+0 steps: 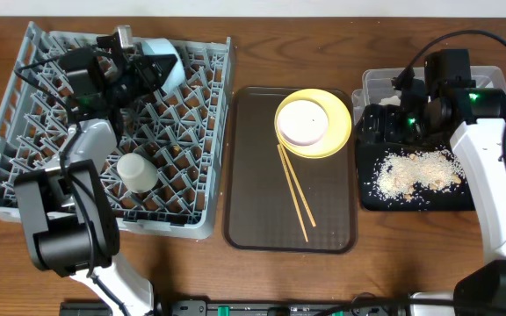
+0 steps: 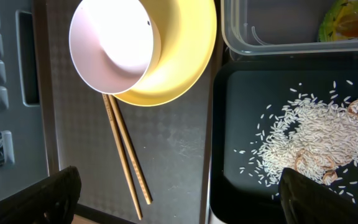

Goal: Sort waste into correct bins and load items into the dishwasher
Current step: 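Carry the blue bowl into the dish rack and release it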

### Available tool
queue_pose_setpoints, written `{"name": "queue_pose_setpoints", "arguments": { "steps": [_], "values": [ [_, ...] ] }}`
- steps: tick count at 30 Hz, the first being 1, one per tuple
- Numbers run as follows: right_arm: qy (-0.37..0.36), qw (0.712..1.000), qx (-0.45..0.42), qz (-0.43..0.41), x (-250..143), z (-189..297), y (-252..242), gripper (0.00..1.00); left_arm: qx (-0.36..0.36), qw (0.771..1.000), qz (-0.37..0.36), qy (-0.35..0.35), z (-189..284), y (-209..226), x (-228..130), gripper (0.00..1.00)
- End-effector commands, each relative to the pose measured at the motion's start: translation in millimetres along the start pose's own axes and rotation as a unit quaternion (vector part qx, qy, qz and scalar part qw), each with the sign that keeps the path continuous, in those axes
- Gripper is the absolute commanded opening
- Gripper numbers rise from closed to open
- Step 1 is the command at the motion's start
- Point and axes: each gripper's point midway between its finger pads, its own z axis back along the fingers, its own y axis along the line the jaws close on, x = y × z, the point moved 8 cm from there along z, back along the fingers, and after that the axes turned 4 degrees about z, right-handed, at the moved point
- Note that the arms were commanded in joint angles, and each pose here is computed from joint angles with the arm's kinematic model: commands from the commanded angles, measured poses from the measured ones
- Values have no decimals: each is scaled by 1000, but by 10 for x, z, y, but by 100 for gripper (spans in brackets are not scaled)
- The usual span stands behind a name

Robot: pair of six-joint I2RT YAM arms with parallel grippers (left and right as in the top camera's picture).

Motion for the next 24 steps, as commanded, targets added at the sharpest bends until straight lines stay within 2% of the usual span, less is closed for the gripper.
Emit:
{"name": "queue_pose_setpoints", "arguments": {
  "steps": [1,5,8,9,10,11,12,14,20,24],
  "values": [
    [-19,1000,1,-5,28,117,0,99,-9,1000,5,3,20,7,43,8],
    [-19,1000,1,-5,28,117,0,99,5,1000,25,2,102,94,55,8],
    [-19,1000,1,-5,28,117,0,99,22,999,50,0,211,201,67,15],
    [-19,1000,1,-5,28,117,0,99,29,998,61,1,246,240,59,23],
    [-19,1000,1,-5,28,117,0,99,35,997,73,3,279,276,49,36],
    [-19,1000,1,-5,28,117,0,99,42,996,83,4,317,316,37,44],
    [-20,1000,1,-5,29,117,0,99,49,994,94,8,358,358,18,47],
    [-20,1000,1,-5,31,117,-1,99,47,994,102,17,429,395,-8,63],
    [-20,1000,-2,-5,29,117,-6,99,57,990,132,7,711,541,30,85],
    [-19,1000,-2,-5,28,117,-6,99,70,987,147,-9,888,604,78,86]
  ]
}}
